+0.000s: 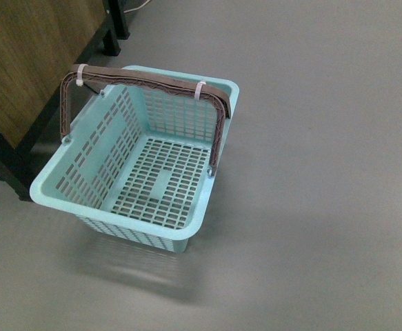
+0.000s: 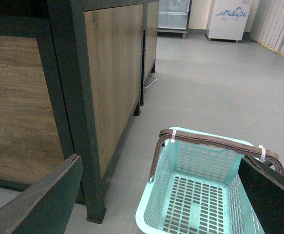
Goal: Pick lemon and mango into basket
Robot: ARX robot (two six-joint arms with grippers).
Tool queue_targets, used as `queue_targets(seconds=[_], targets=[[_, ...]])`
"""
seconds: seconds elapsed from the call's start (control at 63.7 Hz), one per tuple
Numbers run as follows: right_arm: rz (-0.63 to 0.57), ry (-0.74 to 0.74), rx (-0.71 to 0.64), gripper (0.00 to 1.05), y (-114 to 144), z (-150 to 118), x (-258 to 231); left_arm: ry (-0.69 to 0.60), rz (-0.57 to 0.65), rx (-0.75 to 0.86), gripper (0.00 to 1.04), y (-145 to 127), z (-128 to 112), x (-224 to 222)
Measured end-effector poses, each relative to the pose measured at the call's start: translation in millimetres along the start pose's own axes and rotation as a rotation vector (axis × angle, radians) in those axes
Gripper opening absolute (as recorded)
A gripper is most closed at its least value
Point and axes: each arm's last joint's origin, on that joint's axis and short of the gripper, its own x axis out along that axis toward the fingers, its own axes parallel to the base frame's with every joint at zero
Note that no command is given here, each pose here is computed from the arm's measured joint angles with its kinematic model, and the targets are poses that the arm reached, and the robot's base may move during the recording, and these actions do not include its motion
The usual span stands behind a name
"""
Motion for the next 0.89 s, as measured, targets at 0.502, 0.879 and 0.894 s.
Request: queue_targets(seconds=[0.502,0.879,0.894], targets=[[0.0,0.0,0.0,0.96,0.0,0.0,0.0,0.0,0.0,0.0,0.98,0.0,0.0,0.0],[0.0,0.0,0.0,0.96,0.0,0.0,0.0,0.46,0.197,-0.988,0.98,4.2,7.1,76.9],[0.0,0.0,0.0,0.96,0.0,0.0,0.0,0.461,0.201,-1.03,0.98,3.4,5.7,83.8]])
